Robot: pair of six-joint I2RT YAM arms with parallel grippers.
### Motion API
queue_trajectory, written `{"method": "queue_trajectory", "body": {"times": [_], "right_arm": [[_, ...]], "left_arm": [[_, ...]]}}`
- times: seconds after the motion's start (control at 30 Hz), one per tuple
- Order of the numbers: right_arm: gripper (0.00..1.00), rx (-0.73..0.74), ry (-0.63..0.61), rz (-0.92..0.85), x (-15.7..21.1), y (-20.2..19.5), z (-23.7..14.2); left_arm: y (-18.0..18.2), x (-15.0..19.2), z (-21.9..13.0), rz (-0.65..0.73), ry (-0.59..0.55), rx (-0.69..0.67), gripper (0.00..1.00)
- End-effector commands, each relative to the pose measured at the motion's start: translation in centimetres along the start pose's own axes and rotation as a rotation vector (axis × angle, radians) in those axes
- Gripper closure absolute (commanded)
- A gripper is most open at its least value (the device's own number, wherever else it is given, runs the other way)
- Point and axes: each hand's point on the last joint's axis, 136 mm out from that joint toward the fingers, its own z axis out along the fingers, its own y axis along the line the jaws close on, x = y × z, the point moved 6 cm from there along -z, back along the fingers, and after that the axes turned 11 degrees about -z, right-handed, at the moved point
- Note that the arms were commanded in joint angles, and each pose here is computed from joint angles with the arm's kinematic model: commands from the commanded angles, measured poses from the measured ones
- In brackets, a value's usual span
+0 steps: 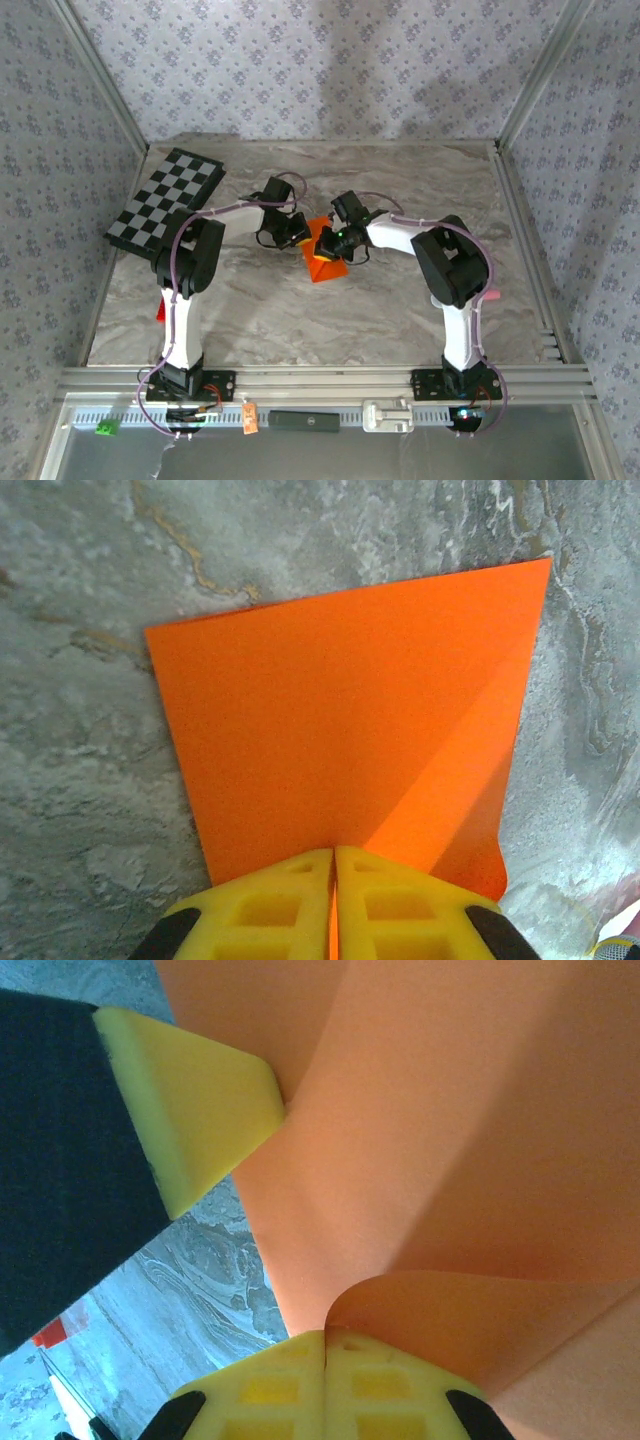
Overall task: Fold a paper plane with a square sheet of paper (pick it up from the middle)
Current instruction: Fold the triangle a second time at the center of the table.
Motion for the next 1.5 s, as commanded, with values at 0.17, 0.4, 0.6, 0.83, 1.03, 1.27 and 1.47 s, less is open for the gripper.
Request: {"method": "queue_trajectory", "body": {"times": [0.17,0.4,0.6,0.83,1.03,1.27,1.47], "right_arm": [[0.99,0.001,0.010,-0.026,-0.2,0.5,0.4],[0.99,0.010,0.000,-0.016,-0.4,0.2,0.5],[0.99,0.026,-0.008,0.001,-0.5,-0.1,0.6],[0.99,0.044,-0.010,0.018,-0.5,-0.7,0.6],[0.99,0.036,-0.004,0.025,-0.5,-0.8,0.9],[0.99,0.025,0.001,0.022,-0.5,-0.7,1.1],[0.98,0.022,0.000,0.017,-0.6,-0.7,1.0]], "left_arm": [[2.0,0.7,1.3,-0.023,0.044,-0.057,0.90],[2.2,0.7,1.4,-0.029,0.045,-0.059,0.90],[2.2,0.7,1.4,-0.030,0.045,-0.058,0.90],[2.1,0.7,1.4,-0.032,0.045,-0.056,0.90],[2.3,0.8,1.5,-0.036,0.047,-0.057,0.90],[2.3,0.8,1.5,-0.036,0.048,-0.055,0.90],[2.3,0.8,1.6,-0.040,0.051,-0.055,0.90]]}}
